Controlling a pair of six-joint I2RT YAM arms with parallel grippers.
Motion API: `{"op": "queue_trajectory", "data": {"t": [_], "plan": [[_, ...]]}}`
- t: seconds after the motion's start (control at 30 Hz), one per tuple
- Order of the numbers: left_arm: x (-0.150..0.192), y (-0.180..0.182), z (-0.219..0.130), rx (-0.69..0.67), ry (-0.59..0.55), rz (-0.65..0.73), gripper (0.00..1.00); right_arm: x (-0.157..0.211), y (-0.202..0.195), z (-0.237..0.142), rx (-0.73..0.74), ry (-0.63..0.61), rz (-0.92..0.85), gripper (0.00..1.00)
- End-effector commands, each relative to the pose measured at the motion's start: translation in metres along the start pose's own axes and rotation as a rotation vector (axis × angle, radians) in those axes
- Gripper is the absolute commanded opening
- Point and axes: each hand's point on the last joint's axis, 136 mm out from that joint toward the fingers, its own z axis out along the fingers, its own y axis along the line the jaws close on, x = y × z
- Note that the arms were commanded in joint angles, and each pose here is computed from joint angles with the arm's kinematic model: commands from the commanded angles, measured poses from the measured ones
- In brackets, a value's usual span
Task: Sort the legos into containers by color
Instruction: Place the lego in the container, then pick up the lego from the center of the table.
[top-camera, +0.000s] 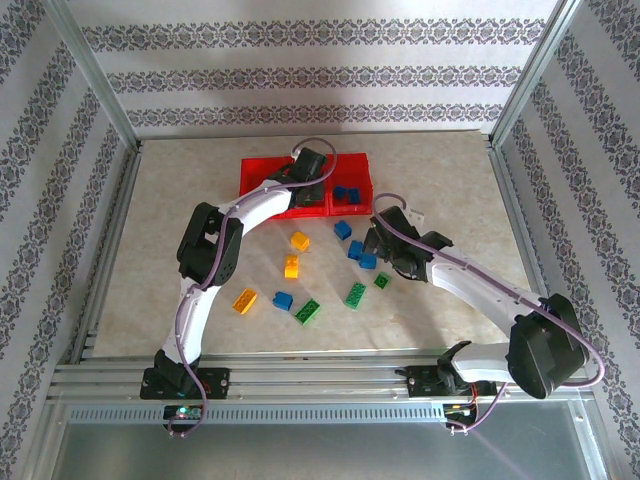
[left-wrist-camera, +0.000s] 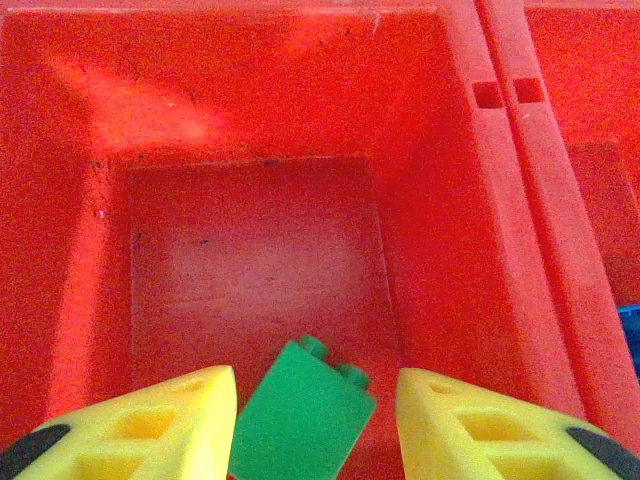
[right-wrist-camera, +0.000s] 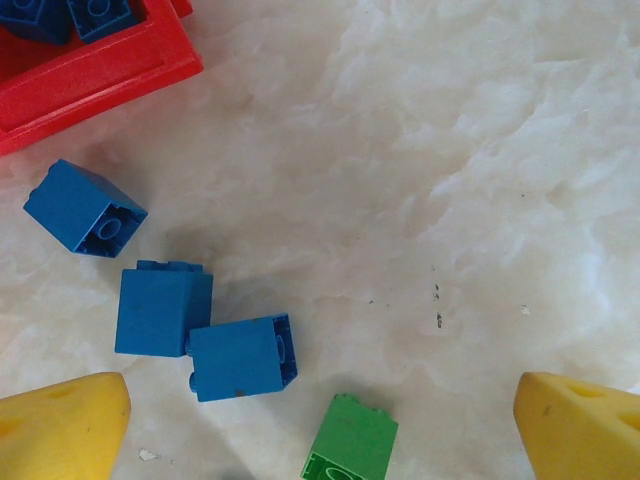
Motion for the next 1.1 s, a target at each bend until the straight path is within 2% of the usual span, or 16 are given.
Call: {"op": "queue_trajectory", "data": {"t": [0.0,0.2,0.47,0.63,0.77,0.8,1.07], "plan": [[-0.007,-0.009,-0.013,0.007,-0.009,-0.013,0.45,-0.001,-0.012,-0.004,0.030,-0.024,0.020,0.98],[-0.021,-0.008,-0.039,0.019,-0.053,-0.044,0.46,-0.001,-0.013,-0.005,0.021,-0.030,0.019,0.98],[-0.030,0.000,-0.083,0.054,-0.128,-0.096,0.56,0.002,-0.008,-0.003,0.005,-0.025,0.006,0.98],[-0.035,0.010,-0.116,0.065,-0.182,-0.112,0.73,0.005,-0.001,0.000,-0.009,-0.008,-0.017,0.98],[-0.032,0.023,-0.140,0.054,-0.211,-0.111,0.97,0.014,0.004,0.007,-0.010,0.033,-0.047,0.98],[-0.030,0.027,-0.145,0.049,-0.219,-0.115,1.00,0.017,0.005,0.009,-0.008,0.044,-0.058,0.97],[-0.004,0.062,-0.176,-0.006,-0.271,-0.148,1.00,0.036,0.012,0.024,0.002,0.135,-0.125,0.92]]}}
